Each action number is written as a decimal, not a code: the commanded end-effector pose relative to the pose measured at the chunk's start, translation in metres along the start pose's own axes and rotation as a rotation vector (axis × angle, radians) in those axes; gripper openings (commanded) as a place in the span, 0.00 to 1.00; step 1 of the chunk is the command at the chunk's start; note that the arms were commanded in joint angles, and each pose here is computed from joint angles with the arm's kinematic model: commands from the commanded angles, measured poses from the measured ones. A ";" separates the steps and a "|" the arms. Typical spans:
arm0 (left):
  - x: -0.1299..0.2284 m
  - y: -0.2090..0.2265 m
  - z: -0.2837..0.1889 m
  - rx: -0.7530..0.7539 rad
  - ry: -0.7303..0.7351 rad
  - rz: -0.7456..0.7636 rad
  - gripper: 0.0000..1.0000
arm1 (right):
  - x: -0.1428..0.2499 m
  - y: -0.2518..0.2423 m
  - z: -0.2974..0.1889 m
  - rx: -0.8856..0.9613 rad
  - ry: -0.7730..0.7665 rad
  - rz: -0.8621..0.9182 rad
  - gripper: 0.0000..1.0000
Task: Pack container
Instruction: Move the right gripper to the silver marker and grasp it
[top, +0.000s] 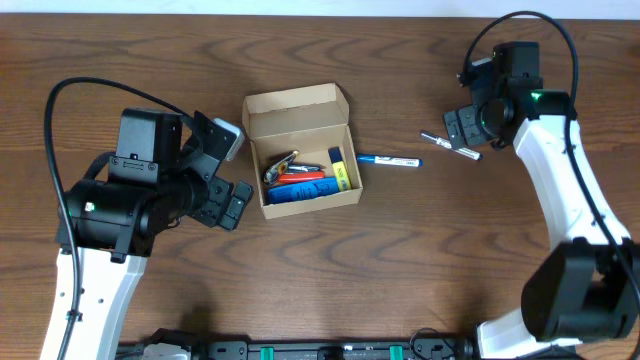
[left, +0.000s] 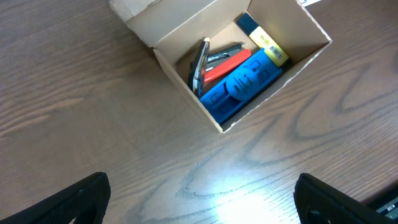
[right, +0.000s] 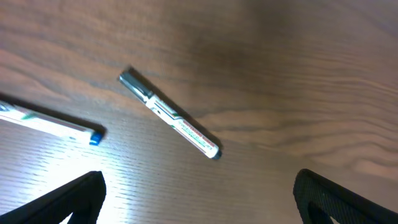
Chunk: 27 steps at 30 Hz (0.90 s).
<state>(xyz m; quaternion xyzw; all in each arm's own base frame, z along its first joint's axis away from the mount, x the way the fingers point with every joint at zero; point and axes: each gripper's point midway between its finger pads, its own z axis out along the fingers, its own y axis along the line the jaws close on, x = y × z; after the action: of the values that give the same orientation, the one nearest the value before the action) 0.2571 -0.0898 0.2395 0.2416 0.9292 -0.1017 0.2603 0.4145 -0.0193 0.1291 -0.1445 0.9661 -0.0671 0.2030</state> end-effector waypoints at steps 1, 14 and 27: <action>-0.003 0.000 -0.002 0.003 -0.008 0.011 0.95 | 0.006 0.008 0.025 -0.102 0.021 -0.095 0.97; -0.003 0.000 -0.002 0.003 -0.008 0.011 0.95 | 0.016 0.019 0.105 -0.201 0.060 -0.150 0.93; -0.003 0.000 -0.002 0.003 -0.008 0.011 0.95 | 0.017 0.034 0.136 -0.295 0.029 -0.152 0.79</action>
<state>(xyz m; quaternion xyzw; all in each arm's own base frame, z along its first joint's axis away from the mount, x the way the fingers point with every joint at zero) 0.2571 -0.0898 0.2395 0.2416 0.9292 -0.1017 0.2603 0.4485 -0.0030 0.0023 -0.2407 0.9563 0.0364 0.1620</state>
